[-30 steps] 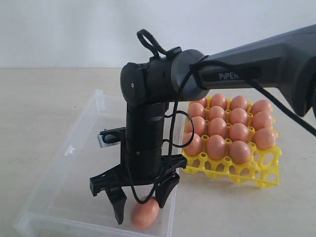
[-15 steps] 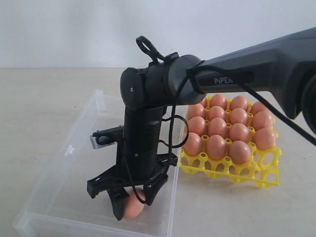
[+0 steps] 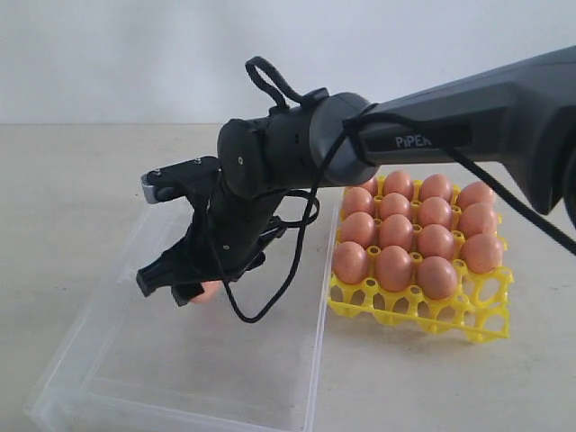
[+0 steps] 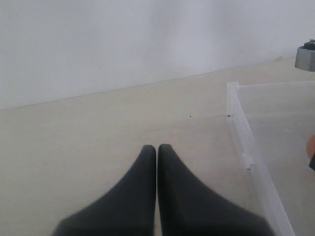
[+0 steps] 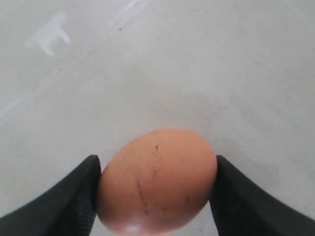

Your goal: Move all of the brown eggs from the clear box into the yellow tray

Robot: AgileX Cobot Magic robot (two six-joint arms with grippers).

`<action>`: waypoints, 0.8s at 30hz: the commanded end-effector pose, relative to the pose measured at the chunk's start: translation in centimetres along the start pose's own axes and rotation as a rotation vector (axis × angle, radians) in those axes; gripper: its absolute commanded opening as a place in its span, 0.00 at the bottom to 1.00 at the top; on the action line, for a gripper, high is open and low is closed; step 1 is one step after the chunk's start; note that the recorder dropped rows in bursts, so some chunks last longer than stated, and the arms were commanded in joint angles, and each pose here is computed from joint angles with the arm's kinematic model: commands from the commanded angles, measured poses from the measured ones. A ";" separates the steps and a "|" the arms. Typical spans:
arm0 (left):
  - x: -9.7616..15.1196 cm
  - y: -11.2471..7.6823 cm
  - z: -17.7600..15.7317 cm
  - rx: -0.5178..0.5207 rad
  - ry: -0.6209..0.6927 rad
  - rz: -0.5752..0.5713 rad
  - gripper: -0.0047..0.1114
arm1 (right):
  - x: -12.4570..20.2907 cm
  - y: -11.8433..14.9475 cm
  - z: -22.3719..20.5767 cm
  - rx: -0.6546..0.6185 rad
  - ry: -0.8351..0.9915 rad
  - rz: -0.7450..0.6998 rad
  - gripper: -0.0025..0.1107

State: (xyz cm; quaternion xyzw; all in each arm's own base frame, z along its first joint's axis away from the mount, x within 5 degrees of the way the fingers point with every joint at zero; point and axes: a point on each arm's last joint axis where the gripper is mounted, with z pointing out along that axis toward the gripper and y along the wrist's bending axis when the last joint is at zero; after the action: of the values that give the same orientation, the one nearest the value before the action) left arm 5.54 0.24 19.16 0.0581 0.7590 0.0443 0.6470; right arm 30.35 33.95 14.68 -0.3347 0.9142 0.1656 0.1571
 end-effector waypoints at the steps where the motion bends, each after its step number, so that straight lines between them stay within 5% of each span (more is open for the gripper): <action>1: 0.0 0.0 0.0 0.004 -0.003 -0.010 0.05 | 0.7 -1.1 0.2 0.110 0.083 -0.230 0.02; 5: 0.0 0.0 0.0 0.004 -0.003 -0.010 0.05 | 0.5 -1.6 0.2 0.154 0.075 -0.306 0.03; 13: 0.0 0.0 0.0 0.005 -0.006 -0.010 0.05 | 0.4 -1.5 0.4 0.139 0.051 -0.202 0.44; 24: 0.0 0.0 0.0 0.005 -0.006 -0.010 0.05 | 0.1 -1.4 0.4 0.140 -0.005 0.122 0.47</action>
State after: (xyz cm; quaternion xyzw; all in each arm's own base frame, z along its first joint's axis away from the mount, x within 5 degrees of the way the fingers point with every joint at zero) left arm 5.54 0.24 19.16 0.0581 0.7590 0.0443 0.6470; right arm 31.14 33.01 13.92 -0.3113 0.9294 0.1013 0.1704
